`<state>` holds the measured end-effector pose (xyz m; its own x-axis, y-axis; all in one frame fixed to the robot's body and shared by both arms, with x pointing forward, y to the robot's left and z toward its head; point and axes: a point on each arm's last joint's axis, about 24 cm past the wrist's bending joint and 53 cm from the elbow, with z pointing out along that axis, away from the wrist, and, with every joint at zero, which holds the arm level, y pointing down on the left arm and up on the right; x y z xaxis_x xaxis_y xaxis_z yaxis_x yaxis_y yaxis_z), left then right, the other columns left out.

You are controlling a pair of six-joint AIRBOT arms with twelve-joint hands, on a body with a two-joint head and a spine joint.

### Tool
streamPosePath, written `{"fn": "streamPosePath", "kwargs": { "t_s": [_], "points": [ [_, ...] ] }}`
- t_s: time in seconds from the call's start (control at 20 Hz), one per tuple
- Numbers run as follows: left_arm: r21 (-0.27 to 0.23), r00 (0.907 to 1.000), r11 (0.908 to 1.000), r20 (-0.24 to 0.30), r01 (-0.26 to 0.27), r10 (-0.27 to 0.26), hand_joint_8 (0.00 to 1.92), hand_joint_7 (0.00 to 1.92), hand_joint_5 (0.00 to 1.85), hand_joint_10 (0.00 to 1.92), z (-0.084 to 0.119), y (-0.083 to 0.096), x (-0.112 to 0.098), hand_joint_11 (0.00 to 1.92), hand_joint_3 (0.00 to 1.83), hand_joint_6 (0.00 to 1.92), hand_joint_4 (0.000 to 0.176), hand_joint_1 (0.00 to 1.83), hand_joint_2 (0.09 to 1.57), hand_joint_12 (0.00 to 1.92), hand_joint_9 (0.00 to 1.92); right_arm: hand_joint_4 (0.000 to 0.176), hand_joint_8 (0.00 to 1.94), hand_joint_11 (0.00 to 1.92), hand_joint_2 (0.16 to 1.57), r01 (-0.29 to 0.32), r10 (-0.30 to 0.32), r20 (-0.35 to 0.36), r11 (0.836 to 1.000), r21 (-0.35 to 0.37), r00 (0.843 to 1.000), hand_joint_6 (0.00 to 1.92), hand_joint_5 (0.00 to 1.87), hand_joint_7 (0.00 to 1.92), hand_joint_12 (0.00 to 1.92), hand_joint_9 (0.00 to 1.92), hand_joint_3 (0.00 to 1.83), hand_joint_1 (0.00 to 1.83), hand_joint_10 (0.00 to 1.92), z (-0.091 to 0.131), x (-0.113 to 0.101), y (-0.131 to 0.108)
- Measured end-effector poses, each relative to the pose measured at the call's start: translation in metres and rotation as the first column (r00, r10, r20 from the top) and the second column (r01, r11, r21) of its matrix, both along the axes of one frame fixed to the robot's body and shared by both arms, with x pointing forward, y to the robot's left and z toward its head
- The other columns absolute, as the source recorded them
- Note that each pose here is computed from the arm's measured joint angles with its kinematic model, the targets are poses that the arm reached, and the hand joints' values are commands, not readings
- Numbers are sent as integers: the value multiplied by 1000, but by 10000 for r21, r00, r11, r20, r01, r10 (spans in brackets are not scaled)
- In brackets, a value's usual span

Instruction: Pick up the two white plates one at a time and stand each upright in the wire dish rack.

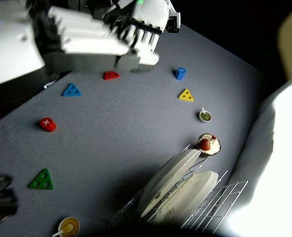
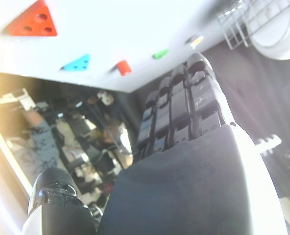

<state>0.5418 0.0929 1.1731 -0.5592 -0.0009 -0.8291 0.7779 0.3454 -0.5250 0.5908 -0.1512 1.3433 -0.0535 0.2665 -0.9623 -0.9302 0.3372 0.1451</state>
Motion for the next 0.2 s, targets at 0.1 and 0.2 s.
{"fn": "streamPosePath", "kwargs": {
  "t_s": [0.1,0.2],
  "points": [
    [2,10000,10000,0,-3,3,4,88,50,1,0,0,0,95,2,3,0,0,908,1,98,86,8,329,914,-200,196,-102,9990,-390,9998,3,319,341,55,306,4,387,5,-13,-6,6],
    [2,10000,10000,0,-3,3,6,96,53,6,0,0,0,105,1,4,0,3,908,5,113,95,10,323,922,-406,413,88,9968,-694,9991,10,330,354,51,311,4,406,8,-20,-15,13]
  ]
}}
